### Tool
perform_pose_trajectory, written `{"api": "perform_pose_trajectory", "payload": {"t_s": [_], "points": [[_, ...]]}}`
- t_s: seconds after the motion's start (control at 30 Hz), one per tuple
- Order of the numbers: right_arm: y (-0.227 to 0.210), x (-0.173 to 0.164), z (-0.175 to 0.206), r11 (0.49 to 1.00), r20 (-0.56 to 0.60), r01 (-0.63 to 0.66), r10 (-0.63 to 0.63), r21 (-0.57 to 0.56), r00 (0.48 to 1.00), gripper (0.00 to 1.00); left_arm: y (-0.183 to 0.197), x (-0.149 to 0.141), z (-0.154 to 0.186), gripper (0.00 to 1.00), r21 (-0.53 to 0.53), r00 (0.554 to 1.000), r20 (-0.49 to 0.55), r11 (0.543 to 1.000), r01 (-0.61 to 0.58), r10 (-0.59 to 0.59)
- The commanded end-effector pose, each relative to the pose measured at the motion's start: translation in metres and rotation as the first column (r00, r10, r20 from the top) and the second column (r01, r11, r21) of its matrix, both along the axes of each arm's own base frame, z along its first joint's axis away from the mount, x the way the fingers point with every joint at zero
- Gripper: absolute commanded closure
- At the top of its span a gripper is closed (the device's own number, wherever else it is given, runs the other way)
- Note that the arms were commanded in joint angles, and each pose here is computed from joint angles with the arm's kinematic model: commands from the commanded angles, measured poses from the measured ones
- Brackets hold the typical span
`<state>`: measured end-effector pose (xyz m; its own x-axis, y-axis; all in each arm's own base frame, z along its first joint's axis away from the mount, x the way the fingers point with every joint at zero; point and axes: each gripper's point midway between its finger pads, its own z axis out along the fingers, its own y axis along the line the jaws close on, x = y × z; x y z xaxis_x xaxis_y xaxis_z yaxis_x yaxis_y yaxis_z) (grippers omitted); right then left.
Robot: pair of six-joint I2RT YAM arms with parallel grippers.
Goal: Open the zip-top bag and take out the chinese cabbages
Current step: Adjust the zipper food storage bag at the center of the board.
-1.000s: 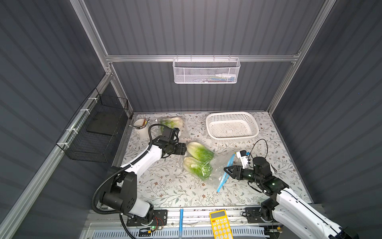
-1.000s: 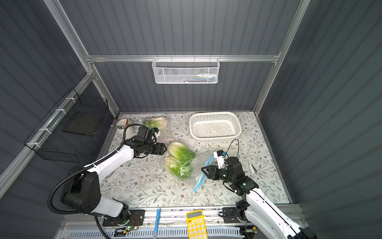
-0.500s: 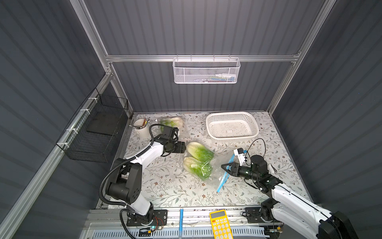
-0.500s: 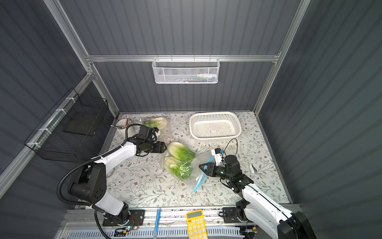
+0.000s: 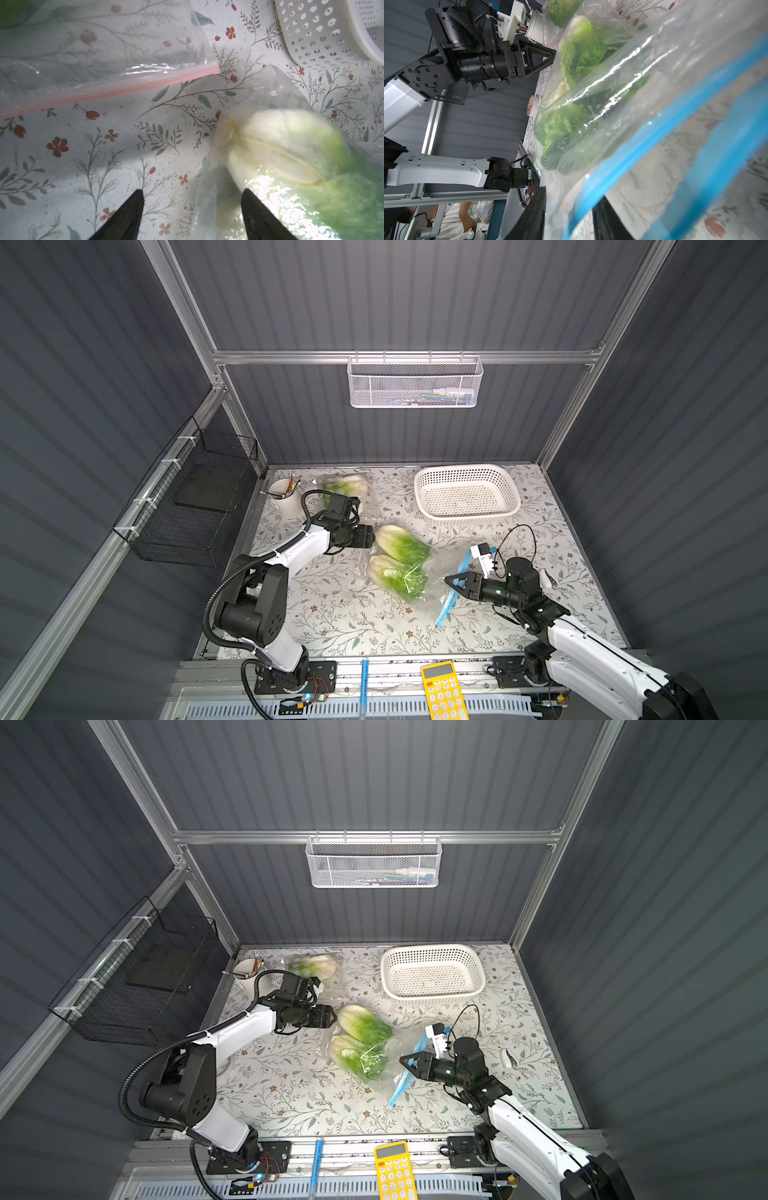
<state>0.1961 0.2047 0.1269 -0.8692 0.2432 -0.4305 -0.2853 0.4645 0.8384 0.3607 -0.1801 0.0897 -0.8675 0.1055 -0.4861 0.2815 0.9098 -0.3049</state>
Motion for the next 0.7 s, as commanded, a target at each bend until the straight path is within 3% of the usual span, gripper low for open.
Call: {"api": "perform_pose_trajectory", "payload": {"t_s": [0.0, 0.4, 0.67], "points": [[-0.003, -0.007, -0.005, 1.0, -0.032, 0.002, -0.002, -0.003, 0.999, 0.64, -0.002, -0.002, -0.008, 0.24, -0.024, 1.0, -0.028, 1.0, -0.006, 0.005], [-0.007, -0.014, -0.014, 1.0, -0.069, 0.012, -0.013, -0.005, 0.998, 0.69, -0.009, -0.006, -0.018, 0.23, -0.063, 0.998, -0.067, 0.998, -0.001, -0.003], [-0.008, -0.014, -0.013, 1.0, -0.064, 0.021, -0.021, -0.007, 0.998, 0.86, -0.013, -0.008, -0.021, 0.23, -0.085, 0.996, -0.087, 0.996, 0.007, -0.015]]}}
